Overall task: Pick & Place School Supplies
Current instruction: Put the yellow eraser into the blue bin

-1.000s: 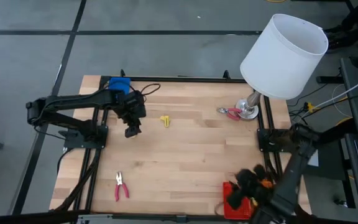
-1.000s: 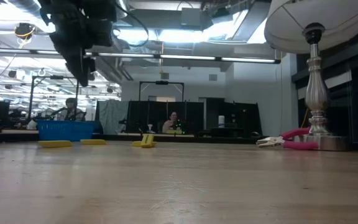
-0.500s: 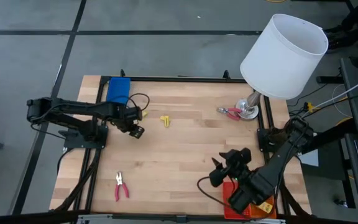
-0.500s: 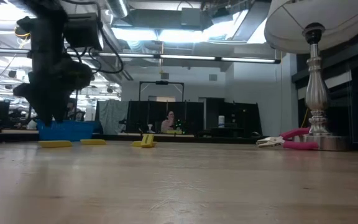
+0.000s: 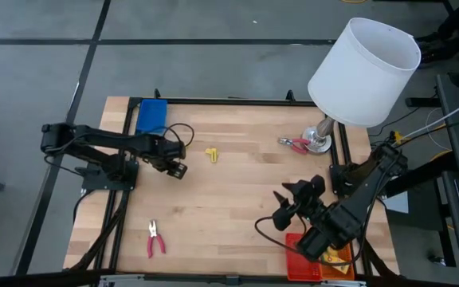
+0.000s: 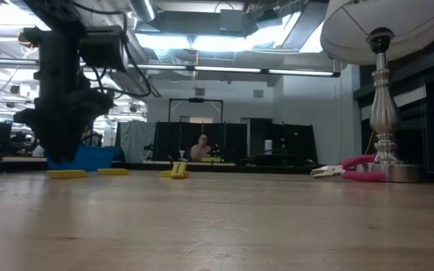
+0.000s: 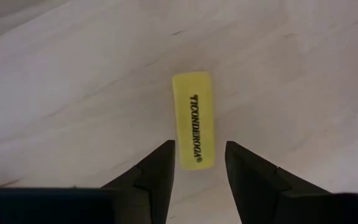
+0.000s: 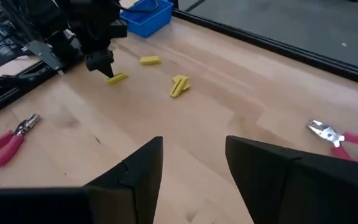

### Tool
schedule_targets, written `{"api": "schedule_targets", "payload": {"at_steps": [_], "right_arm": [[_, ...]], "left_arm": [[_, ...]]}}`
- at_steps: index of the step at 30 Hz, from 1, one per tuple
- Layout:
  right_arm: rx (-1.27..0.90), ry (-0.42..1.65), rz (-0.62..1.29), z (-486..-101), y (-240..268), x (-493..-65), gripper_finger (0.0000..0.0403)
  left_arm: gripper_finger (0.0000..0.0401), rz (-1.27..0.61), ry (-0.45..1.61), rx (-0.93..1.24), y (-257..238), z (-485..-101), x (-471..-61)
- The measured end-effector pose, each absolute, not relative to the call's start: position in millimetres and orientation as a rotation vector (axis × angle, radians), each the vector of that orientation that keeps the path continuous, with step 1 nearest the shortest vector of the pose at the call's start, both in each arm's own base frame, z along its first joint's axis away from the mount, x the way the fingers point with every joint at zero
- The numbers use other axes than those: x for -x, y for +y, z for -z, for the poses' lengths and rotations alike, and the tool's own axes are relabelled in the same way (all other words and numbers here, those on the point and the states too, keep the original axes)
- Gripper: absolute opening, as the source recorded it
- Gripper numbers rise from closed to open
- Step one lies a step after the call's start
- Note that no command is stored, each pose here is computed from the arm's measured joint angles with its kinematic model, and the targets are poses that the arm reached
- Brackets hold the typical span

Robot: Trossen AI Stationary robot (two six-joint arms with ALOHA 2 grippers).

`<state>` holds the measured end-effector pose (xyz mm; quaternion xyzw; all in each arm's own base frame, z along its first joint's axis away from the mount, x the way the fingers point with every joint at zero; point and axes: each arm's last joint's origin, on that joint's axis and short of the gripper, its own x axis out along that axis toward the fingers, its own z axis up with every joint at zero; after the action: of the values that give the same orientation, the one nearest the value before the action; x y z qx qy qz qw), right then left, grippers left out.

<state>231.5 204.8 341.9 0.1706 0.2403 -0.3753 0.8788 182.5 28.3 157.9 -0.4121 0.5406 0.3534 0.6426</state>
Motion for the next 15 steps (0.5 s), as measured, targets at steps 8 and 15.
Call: {"api": "schedule_targets", "payload": {"at_steps": [8, 15], "right_arm": [[-0.319, 0.516, 0.773, -343, 204, -232, 0.0178], [-0.313, 0.519, 0.771, -343, 204, -232, 0.0178]], "left_arm": [[0.0134, -0.815, 1.267, 0.927, 29, -144, -192], [0.0129, -0.829, 1.316, 0.901, 29, -135, -195]]}}
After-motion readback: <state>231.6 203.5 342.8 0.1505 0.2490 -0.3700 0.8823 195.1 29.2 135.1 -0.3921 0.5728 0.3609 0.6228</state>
